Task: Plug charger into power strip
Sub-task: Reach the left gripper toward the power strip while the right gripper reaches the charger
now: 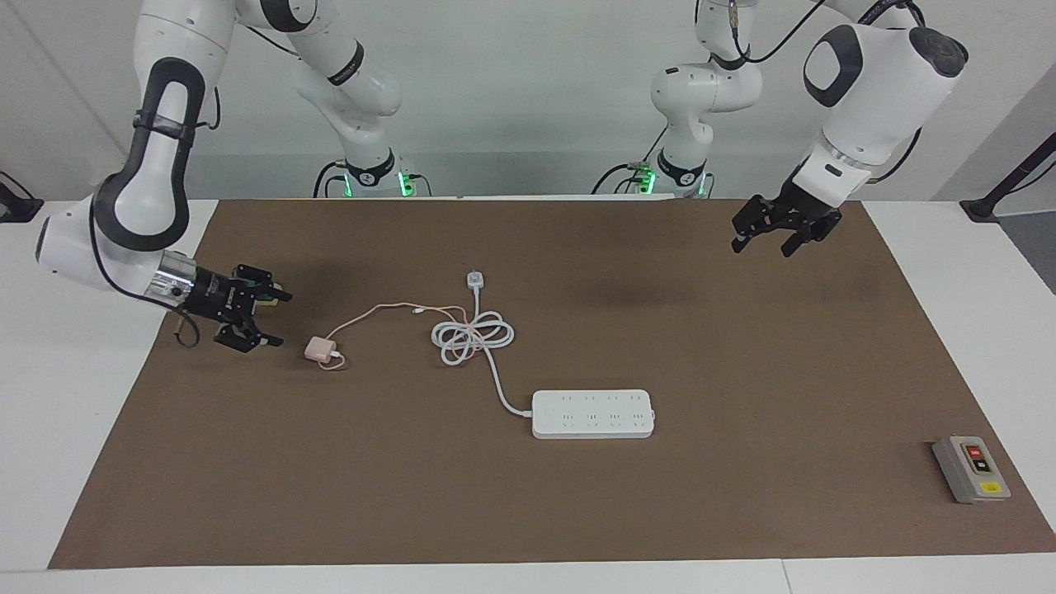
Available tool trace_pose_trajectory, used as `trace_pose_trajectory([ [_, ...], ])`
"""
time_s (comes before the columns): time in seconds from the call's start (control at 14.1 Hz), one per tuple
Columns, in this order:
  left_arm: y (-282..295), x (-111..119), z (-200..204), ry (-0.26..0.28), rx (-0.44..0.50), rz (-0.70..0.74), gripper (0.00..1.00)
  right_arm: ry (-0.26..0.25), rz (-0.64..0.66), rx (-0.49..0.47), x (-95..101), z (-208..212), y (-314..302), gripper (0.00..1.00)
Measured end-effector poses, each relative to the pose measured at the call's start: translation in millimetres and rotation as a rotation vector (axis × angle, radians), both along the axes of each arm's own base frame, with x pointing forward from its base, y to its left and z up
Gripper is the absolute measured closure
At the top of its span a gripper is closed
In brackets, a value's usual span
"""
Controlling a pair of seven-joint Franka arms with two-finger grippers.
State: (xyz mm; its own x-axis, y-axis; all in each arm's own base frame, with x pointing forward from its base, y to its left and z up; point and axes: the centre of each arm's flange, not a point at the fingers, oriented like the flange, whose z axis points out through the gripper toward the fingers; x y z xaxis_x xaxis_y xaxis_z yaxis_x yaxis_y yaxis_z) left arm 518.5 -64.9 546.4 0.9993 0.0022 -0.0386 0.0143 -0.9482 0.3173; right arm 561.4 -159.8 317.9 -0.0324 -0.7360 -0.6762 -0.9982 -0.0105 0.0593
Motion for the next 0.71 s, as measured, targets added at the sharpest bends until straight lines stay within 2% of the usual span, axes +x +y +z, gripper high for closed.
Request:
trace_pose_trajectory([
  [0.14, 4.9, -1.9, -7.5, 0.019, -0.139, 0.011, 0.00, -0.004, -0.010, 0.014, 2.0, -12.8, 2.7, 0.00],
  [0.35, 7.4, -3.4, -27.1, 0.038, -0.377, 0.013, 0.00, -0.035, -0.013, 0.007, -0.8, -27.7, 3.0, 0.00],
  [0.57, 0.2, 4.3, -50.4, 0.042, -0.567, 0.005, 0.00, -0.055, -0.015, 0.005, -4.0, -43.7, 8.0, 0.00],
  [0.71, -11.9, 10.4, -67.4, 0.064, -0.683, 0.020, 0.00, -0.058, -0.020, 0.009, -3.6, -46.1, 11.6, 0.00],
])
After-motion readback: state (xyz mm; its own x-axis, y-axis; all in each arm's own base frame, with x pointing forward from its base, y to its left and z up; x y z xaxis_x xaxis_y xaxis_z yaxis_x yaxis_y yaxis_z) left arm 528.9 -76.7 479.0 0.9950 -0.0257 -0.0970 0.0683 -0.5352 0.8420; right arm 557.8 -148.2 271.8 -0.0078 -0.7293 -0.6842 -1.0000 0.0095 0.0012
